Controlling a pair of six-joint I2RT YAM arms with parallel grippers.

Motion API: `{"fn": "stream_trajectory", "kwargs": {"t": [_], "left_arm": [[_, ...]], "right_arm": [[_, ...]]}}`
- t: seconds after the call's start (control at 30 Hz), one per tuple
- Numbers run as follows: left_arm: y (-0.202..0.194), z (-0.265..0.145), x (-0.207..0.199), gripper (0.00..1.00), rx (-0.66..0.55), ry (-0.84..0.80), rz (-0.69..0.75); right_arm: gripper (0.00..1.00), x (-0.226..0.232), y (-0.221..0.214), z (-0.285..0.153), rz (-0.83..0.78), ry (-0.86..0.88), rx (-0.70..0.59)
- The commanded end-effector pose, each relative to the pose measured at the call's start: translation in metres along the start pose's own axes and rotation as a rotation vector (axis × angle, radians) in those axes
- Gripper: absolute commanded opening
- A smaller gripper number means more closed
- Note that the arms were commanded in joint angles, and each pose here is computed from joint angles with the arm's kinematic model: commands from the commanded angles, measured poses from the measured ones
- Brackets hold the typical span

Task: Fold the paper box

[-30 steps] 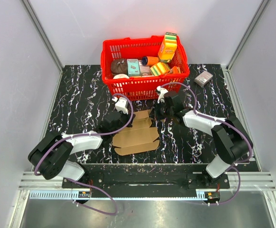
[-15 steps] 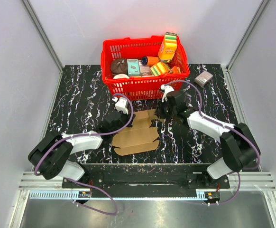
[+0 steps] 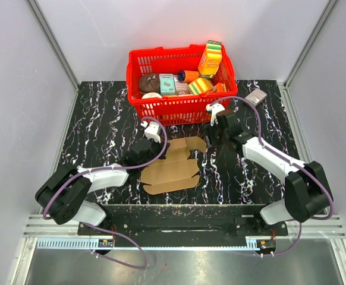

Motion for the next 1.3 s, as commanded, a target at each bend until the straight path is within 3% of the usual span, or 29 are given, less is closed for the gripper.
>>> {"fn": "stream_trajectory", "kwargs": {"t": [0.0,0.37,0.63,0.87,1.1,1.27], "left_arm": [[0.010,-0.001,-0.008,0.00,-0.034,-0.040,-0.020],[0.009,-0.001,-0.008,0.00,-0.030,-0.041,-0.019],[0.009,-0.001,-0.008,0.00,-0.033,-0.040,-0.017],[0.008,-0.001,-0.007,0.00,-0.030,-0.038,-0.016],[0.006,0.000,-0.009,0.00,-0.018,-0.048,-0.021],[0.006,-0.002,-0.010,0.00,-0.015,-0.052,-0.022]], "right_arm": [[0.56,0.001,0.011,0.004,-0.073,0.069,-0.015],[0.52,0.011,0.009,0.027,-0.138,0.161,-0.017],[0.26,0.018,0.012,0.031,-0.119,0.213,-0.016],[0.08,0.028,0.009,0.028,-0.069,0.261,-0.002],[0.00,0.032,0.014,0.027,0.031,0.264,0.004],[0.00,0.038,0.023,0.028,0.119,0.278,0.004]]}}
Point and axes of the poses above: each gripper's point midway between its finger pads, its own z axis out along the fingers, its own x axis along the line the jaws close on, y = z × x, the point moved 2 cm from there along -z, back along the fingers, and after that the axes turned 5 degrees about -z, right-handed, at the moved point
